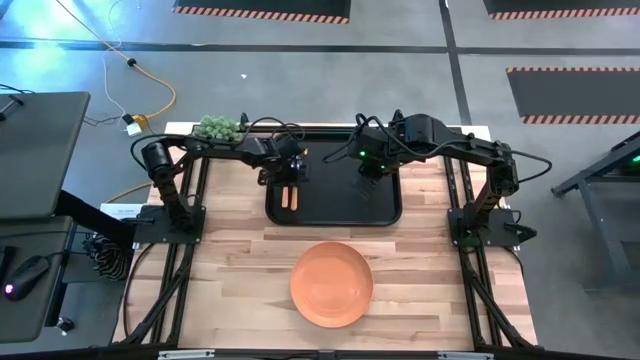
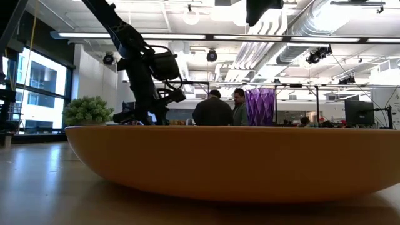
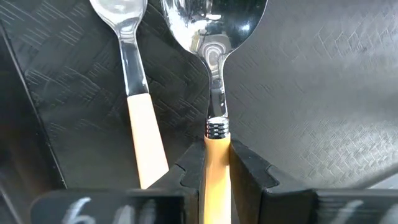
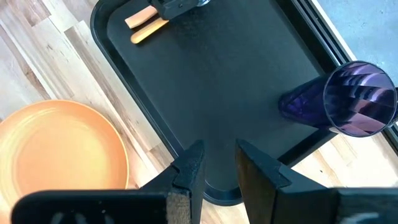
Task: Pick and place plate/cup/fork/spoon on tray
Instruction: Put the orange spoon to the right of the fork on the black serving tray
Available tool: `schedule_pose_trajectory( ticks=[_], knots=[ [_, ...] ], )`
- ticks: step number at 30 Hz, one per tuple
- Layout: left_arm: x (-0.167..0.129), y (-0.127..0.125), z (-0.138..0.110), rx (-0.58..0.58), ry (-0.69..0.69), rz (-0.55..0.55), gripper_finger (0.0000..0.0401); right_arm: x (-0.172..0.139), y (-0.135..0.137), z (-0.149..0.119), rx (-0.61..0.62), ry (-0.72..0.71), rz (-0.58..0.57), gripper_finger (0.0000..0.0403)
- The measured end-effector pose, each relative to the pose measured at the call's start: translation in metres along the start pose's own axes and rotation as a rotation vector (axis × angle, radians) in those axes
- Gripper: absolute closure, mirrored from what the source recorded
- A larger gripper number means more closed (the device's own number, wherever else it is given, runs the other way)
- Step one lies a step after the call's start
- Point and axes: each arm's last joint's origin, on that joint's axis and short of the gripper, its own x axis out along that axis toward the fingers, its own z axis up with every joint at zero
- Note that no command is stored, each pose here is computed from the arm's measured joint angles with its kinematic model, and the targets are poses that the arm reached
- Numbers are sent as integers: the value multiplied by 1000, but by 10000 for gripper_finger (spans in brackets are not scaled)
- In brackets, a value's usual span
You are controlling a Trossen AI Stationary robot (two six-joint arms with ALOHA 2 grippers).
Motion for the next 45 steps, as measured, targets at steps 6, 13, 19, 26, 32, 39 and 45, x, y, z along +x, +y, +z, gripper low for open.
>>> schedule_pose_trajectory(
  ticks=[6, 13, 19, 26, 32, 39, 45],
  knots=[
    [-1, 2, 4, -6, -9, 2, 361, 0, 0, 0, 0, 0, 0, 323],
    [-1, 3, 5, -9, -11, 2, 361, 0, 0, 0, 0, 0, 0, 323],
    [-1, 3, 6, 18, -17, -1, 361, 0, 0, 1, 13, -6, 3, 323],
    [-1, 3, 6, 20, -27, 6, 353, 0, 0, 1, 20, -6, 3, 323],
    [-1, 3, 6, 28, -29, 8, 328, 0, 0, 1, 20, -6, 3, 323],
    [-1, 3, 6, 29, -29, 7, 325, 0, 0, 1, 20, -6, 4, 323],
    [-1, 3, 5, 29, -25, 11, 325, 0, 0, 1, 20, -6, 4, 323]
  ],
)
